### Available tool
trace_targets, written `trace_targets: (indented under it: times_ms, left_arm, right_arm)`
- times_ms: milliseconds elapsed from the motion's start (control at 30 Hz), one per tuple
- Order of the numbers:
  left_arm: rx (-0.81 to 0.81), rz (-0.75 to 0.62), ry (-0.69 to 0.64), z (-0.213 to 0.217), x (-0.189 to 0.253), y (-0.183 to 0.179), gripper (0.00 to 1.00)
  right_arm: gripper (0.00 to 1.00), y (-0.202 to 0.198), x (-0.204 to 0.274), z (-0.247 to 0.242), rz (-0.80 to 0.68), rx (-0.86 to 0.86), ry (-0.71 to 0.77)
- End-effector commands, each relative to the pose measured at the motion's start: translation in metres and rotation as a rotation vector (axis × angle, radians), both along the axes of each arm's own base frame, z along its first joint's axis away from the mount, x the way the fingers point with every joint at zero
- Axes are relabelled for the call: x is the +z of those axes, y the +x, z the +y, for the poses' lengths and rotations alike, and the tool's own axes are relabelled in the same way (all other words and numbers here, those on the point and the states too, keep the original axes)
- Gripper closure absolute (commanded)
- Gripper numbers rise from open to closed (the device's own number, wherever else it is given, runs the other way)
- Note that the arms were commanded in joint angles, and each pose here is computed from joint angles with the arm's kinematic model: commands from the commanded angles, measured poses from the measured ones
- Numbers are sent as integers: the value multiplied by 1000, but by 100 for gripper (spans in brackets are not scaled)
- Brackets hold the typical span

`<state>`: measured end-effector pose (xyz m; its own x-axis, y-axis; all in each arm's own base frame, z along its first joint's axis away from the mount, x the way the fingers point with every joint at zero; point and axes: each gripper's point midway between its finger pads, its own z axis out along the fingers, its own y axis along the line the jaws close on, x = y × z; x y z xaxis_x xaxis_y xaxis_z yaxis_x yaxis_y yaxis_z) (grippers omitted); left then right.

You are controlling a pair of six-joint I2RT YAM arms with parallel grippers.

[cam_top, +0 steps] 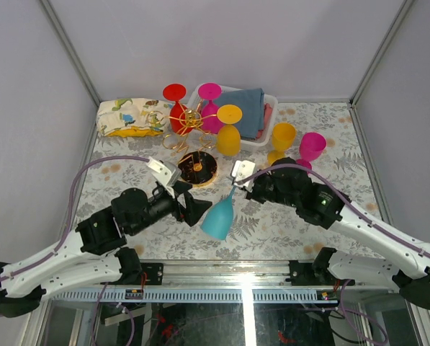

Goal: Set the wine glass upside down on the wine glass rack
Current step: Turn the wine glass upside down at the wine rack.

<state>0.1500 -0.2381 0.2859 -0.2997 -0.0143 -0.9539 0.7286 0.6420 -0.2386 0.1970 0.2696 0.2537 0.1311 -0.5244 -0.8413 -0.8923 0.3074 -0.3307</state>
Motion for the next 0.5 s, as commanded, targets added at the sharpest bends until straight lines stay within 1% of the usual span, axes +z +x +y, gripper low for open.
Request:
trace_targets:
  times_ms: [0, 100, 200, 467]
  left_arm:
    - [55, 24, -161, -4, 21, 6, 17]
    - [44, 35, -180, -7, 19, 4, 17]
    - [42, 44, -163, -10, 9, 5, 17]
    - [41, 81, -130, -29, -4, 13, 18]
  right_arm:
    - [100, 23, 30, -4, -126, -165, 86]
    - [100, 25, 36, -5, -163, -201, 107]
    - [100, 23, 50, -6, -203, -203, 180]
    - [100, -2, 63, 1, -233, -64, 281]
